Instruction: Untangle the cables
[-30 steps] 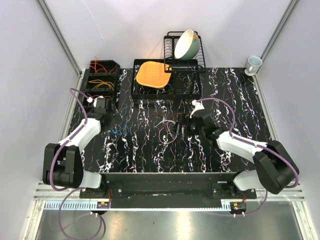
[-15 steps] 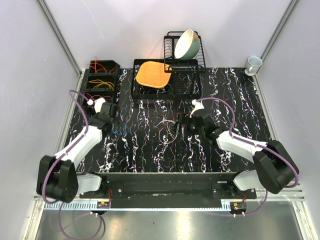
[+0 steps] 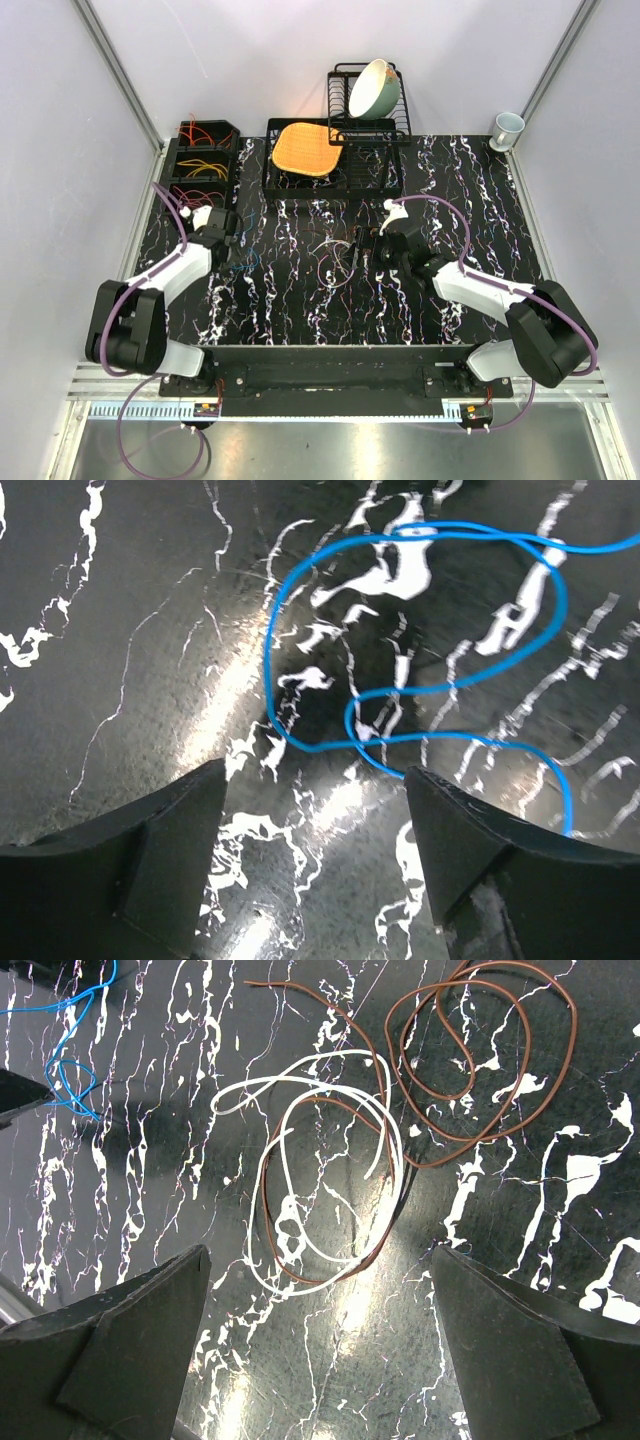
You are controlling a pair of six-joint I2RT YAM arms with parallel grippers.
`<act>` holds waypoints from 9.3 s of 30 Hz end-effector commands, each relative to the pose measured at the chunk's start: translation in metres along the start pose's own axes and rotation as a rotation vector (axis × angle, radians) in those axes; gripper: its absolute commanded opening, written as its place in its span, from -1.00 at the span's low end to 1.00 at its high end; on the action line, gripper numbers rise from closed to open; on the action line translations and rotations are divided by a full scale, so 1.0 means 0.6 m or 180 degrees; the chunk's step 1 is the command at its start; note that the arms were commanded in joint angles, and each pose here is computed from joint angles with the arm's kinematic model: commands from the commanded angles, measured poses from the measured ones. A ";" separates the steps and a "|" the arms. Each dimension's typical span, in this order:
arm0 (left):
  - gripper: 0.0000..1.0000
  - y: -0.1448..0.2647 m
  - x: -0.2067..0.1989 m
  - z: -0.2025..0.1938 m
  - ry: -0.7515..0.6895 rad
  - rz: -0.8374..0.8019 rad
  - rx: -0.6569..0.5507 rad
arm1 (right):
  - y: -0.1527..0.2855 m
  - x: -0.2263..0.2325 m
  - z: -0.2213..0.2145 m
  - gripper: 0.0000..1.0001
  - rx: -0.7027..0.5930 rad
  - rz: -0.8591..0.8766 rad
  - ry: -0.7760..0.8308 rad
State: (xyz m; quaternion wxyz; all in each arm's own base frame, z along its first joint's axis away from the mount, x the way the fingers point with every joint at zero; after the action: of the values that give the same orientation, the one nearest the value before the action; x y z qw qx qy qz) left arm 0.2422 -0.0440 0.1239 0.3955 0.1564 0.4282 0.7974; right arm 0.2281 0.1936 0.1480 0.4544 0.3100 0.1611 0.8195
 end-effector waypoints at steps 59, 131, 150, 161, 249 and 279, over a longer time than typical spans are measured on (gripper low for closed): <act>-1.00 0.142 -0.171 0.323 -0.0013 -0.1238 -0.0470 | 0.003 0.009 0.028 0.95 -0.0204 0.0075 0.0010; 0.64 0.130 -0.190 0.483 0.0317 -0.1456 -0.0955 | 0.007 0.009 0.025 0.92 -0.0295 0.0097 -0.0001; 0.58 0.160 -0.205 0.162 -0.0778 -0.1940 0.0011 | 0.007 0.007 0.025 0.93 -0.0286 0.0068 -0.0015; 0.51 0.170 -0.243 -0.017 -0.1535 -0.2608 0.0600 | 0.011 0.005 0.025 0.91 -0.0315 0.0002 -0.0050; 0.14 0.170 -0.266 -0.190 -0.1172 -0.1717 0.1042 | 0.006 0.004 0.025 0.91 -0.0259 -0.0075 -0.0076; -0.19 0.090 -0.286 -0.235 -0.1141 -0.1230 0.0591 | 0.006 0.004 0.026 0.92 -0.0259 -0.0064 -0.0071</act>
State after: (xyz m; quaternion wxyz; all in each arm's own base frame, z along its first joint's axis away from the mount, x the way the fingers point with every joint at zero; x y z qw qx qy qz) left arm 0.2323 -0.2650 0.1069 0.5925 0.2693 0.4543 0.6083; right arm 0.2285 0.1922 0.1512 0.4676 0.3095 0.1480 0.8147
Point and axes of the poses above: each gripper's point midway between its finger pads, its own y axis back along the fingers, its own x axis along the line the jaws close on, z = x × y, the point moved 10 cm from there along y, back along the fingers, and after that the axes turned 11 degrees about y, right-handed, at the moved point
